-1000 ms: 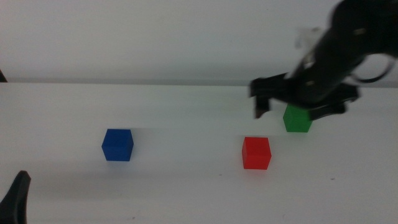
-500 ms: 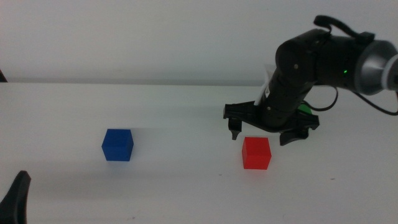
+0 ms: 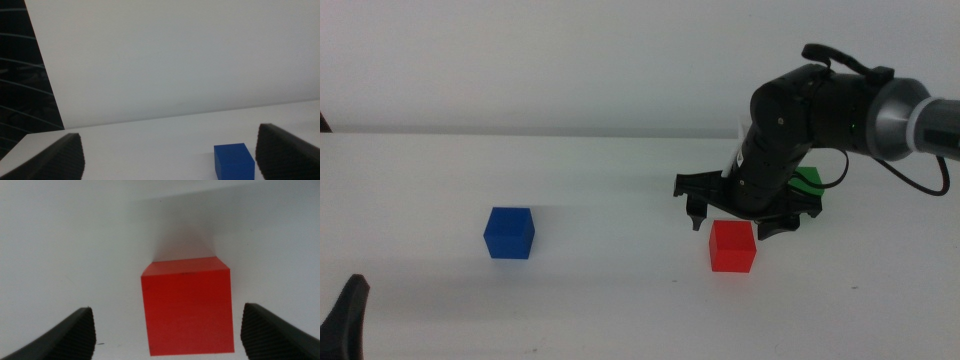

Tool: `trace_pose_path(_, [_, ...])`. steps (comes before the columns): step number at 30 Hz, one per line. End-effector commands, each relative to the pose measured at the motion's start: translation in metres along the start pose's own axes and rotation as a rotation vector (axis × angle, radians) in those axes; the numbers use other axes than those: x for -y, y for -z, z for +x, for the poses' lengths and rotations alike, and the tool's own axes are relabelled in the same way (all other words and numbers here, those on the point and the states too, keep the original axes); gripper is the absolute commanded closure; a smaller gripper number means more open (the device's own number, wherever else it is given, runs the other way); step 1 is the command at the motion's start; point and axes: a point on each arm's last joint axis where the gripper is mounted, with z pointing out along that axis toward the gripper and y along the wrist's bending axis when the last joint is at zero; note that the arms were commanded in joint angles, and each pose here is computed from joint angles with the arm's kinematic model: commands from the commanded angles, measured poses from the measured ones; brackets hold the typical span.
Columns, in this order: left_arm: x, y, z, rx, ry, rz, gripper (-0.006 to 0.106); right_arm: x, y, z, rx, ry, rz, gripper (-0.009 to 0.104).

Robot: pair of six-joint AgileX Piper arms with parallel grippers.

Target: Stack red cubes first, then green, then blue cubes in a specific spot.

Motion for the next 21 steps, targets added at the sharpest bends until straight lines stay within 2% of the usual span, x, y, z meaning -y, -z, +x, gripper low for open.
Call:
trace_pose_path(1, [0.0006,0.0014,0.0113,0.003,0.017,-0.001,0.010,-0.0020,-0.0005,-0.0017,0.013,0.028,0.003,0.018])
trace_pose_path(21, [0.0006,0.0014,0.0113,0.003,0.017,-0.001,0.010,-0.0003,-0.0054,0.0005,-0.018,0.104,0.028,0.018])
